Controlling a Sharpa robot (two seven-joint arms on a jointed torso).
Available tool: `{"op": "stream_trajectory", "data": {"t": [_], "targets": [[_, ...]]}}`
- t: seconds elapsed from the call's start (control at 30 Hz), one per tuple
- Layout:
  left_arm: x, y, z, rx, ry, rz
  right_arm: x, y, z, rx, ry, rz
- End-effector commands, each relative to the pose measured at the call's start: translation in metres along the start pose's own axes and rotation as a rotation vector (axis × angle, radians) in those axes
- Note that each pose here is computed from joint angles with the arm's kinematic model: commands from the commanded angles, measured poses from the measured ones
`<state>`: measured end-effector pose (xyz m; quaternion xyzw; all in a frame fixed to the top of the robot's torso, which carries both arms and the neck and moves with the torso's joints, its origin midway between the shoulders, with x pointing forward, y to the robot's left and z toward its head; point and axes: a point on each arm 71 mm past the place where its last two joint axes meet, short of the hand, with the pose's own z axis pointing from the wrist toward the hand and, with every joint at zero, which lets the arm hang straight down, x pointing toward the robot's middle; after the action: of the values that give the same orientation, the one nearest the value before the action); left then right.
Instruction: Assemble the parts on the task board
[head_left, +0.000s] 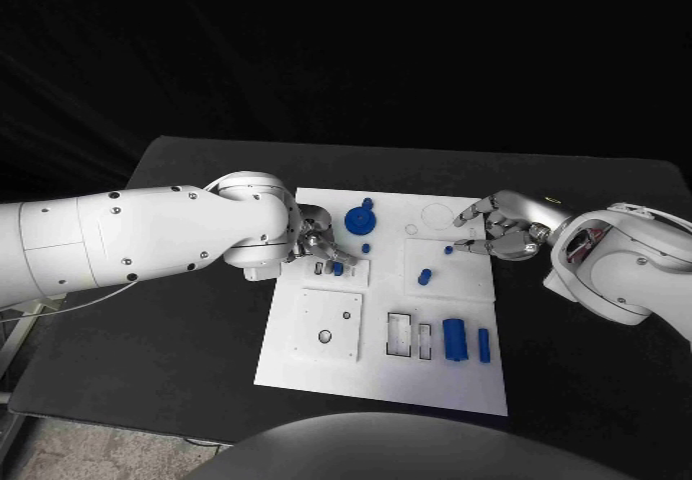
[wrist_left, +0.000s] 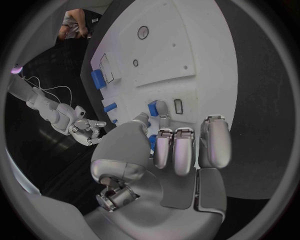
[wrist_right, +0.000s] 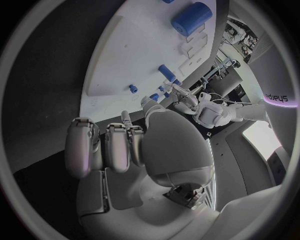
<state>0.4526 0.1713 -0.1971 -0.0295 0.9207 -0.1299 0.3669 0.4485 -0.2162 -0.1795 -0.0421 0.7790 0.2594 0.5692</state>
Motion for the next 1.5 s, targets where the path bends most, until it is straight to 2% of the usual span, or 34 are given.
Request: {"op": "stream_trajectory", "data": {"t": [0.03, 0.5, 0.7, 0.87, 1.03, 1.17, 1.27, 1.43, 1.5], "targets": [[0.0022, -0.0024, 0.0005, 0.009, -0.005, -0.014, 0.001, 0.0, 0.0, 0.001, 0.01, -0.005], [0.0023, 0.0024, -0.0005, -0.005, 0.007, 0.003, 0.001, -0.001, 0.0, 0.003, 0.009, -0.005], [-0.0014, 0.0017, -0.0075, 0.007, -0.015, 0.004, 0.0, -0.001, 0.0, -0.001, 0.001, -0.004], [-0.0188, -0.0023, -0.0207, 0.028, -0.063, 0.008, 0.0, 0.0, 0.0, -0.007, -0.009, -0.001], [-0.044, -0.0045, -0.0353, 0.033, -0.15, 0.029, -0.001, 0.0, 0.0, -0.012, -0.018, 0.001], [-0.0643, -0.0028, -0.0454, 0.023, -0.219, 0.049, -0.001, 0.001, 0.0, -0.014, -0.021, 0.002], [-0.0748, 0.0011, -0.0455, 0.002, -0.239, 0.061, -0.001, 0.001, 0.0, -0.015, -0.022, 0.003], [-0.0883, 0.0083, -0.0369, -0.037, -0.245, 0.059, -0.002, 0.002, 0.0, -0.022, -0.026, 0.007], [-0.091, 0.0098, -0.0341, -0.045, -0.248, 0.055, -0.002, 0.002, 0.001, -0.023, -0.026, 0.008]]}}
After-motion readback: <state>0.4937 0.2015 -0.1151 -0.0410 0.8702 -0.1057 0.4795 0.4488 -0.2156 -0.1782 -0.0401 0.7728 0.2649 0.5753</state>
